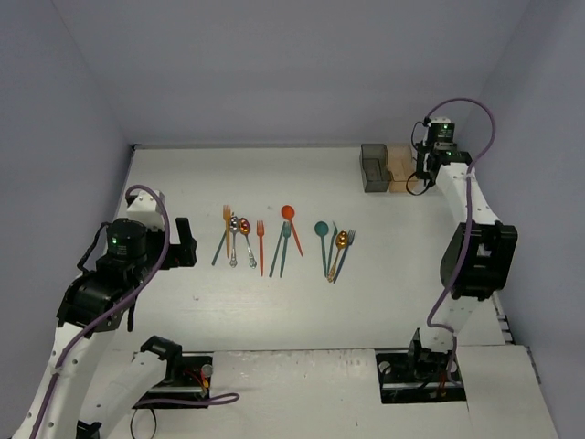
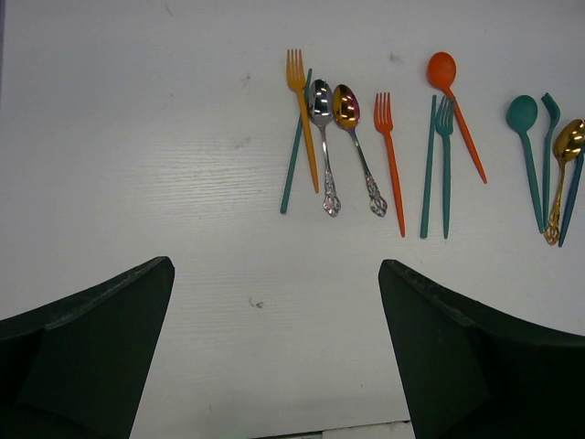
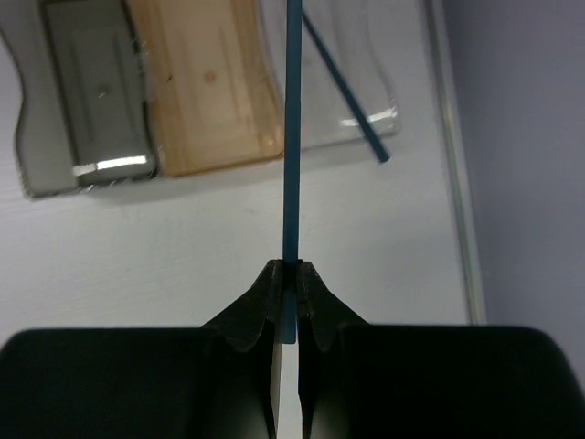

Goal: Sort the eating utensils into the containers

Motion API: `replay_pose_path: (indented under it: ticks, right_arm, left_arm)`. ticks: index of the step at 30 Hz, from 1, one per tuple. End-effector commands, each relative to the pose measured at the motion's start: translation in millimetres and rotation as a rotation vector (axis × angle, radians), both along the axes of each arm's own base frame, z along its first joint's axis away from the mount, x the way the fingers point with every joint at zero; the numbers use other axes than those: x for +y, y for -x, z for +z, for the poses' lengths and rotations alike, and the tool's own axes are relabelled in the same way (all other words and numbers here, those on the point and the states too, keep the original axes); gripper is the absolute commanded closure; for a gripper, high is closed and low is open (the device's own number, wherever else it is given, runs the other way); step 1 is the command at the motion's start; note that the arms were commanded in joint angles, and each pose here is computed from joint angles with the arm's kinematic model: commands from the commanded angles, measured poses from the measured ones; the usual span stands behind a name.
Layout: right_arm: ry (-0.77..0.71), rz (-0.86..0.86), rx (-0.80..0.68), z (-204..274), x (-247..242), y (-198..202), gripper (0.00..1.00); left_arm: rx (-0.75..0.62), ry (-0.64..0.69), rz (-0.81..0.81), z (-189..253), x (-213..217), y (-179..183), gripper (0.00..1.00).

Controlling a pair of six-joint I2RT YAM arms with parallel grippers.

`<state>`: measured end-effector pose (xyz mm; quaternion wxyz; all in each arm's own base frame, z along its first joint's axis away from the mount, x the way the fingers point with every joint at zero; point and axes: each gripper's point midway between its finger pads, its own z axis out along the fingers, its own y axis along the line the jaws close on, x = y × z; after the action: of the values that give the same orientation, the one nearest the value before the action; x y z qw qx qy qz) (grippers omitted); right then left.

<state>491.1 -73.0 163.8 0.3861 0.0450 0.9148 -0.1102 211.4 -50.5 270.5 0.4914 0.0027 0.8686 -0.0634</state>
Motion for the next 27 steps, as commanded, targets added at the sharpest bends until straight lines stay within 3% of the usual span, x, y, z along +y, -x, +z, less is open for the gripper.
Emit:
replay_pose_path:
  ticks: [1,10,27]
  right_arm:
    - [0.071,0.047,-0.012,8.0,-21.2,-28.0,1.0]
    - [0.136,0.096,0.069,-22.8,-44.3,-57.6,1.0]
    - [0.191,0.094,0.194,-49.4,-53.4,-33.0,0.97]
  left_arm:
    - [-0.061,0.028,-0.045,22.2,-9.6,-5.6,0.06]
    - [-0.044,0.015,-0.064,12.3,-10.7,-3.9,0.06]
    - [-0.002,-0.019,-0.066,-3.6,-11.6,-13.6,0.06]
